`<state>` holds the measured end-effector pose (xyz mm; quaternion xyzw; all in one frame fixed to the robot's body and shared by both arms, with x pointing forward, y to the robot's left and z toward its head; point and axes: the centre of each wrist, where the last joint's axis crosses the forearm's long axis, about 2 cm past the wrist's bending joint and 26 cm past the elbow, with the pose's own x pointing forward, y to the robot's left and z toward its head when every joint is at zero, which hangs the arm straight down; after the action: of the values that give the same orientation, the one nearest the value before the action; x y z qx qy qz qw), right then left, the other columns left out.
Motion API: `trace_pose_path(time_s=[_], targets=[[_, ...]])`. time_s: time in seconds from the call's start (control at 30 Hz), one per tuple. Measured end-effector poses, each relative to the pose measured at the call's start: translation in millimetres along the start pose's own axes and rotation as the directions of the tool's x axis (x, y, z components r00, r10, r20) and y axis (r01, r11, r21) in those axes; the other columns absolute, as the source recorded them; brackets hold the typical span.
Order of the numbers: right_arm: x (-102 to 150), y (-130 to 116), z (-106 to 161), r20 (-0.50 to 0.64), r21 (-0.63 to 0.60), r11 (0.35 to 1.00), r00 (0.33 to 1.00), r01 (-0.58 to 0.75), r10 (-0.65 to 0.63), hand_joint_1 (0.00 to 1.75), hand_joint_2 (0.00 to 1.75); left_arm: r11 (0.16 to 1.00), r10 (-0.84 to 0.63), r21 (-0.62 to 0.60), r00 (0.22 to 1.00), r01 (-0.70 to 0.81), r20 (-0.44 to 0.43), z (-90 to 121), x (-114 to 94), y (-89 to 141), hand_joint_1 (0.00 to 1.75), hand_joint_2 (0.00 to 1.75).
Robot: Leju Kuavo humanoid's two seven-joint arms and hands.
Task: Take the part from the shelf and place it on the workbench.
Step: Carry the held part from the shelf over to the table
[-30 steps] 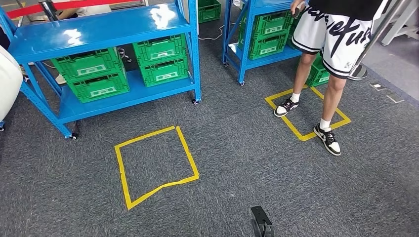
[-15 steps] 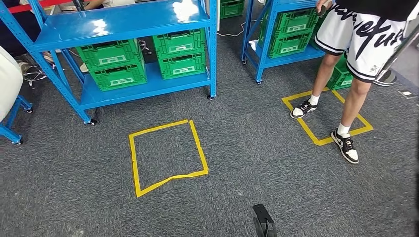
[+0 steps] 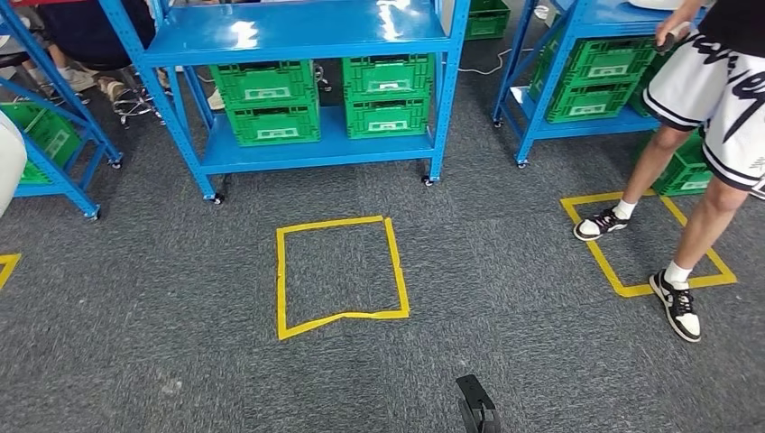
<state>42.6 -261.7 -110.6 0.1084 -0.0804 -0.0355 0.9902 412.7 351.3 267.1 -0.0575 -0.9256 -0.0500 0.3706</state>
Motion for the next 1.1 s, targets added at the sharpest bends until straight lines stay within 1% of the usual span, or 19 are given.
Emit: trace_pose_path(time_s=[0.07,0.2,0.27,0.4,0.6,0.73,1.1], targets=[[-1.2,-0.1,0.1,-0.003,0.002,1.0,1.0,-0.006,0.006,0.0,0.0,1.0,0.002,0.0,1.0,-0.002,0.005,0.9,1.0,-0.4,1.75,1.75],[-5.2,-0.8,0.4,-0.014,0.002,1.0,1.0,-0.016,0.016,0.0,0.0,1.0,0.008,-0.001,1.0,-0.008,-0.01,10.7,-1.2,-2.7,1.75,1.75],[-5.1,-1.1,0.4,-0.015,0.002,1.0,1.0,-0.019,0.019,0.0,0.0,1.0,0.008,0.001,1.0,-0.008,-0.008,12.4,-0.4,-2.9,1.75,1.75],[-4.5,-1.5,0.5,-0.016,0.006,1.0,1.0,-0.022,0.022,0.0,0.0,1.0,0.002,0.004,1.0,-0.002,-0.003,10.9,2.3,0.0,1.75,1.75],[-2.0,-0.9,0.3,-0.02,0.009,1.0,1.0,-0.023,0.024,0.0,0.0,1.0,-0.016,0.004,1.0,0.016,-0.003,9.1,5.4,10.1,1.75,1.75],[-2.5,-0.9,0.3,-0.022,0.01,1.0,1.0,-0.022,0.022,0.0,0.0,1.0,-0.014,0.006,1.0,0.014,-0.016,11.1,3.2,9.9,1.75,1.75],[-0.2,-0.5,0.1,-0.015,0.012,1.0,1.0,-0.017,0.017,0.0,0.0,1.0,0.006,0.012,1.0,-0.006,0.004,1.8,3.5,1.4,1.75,1.75]])
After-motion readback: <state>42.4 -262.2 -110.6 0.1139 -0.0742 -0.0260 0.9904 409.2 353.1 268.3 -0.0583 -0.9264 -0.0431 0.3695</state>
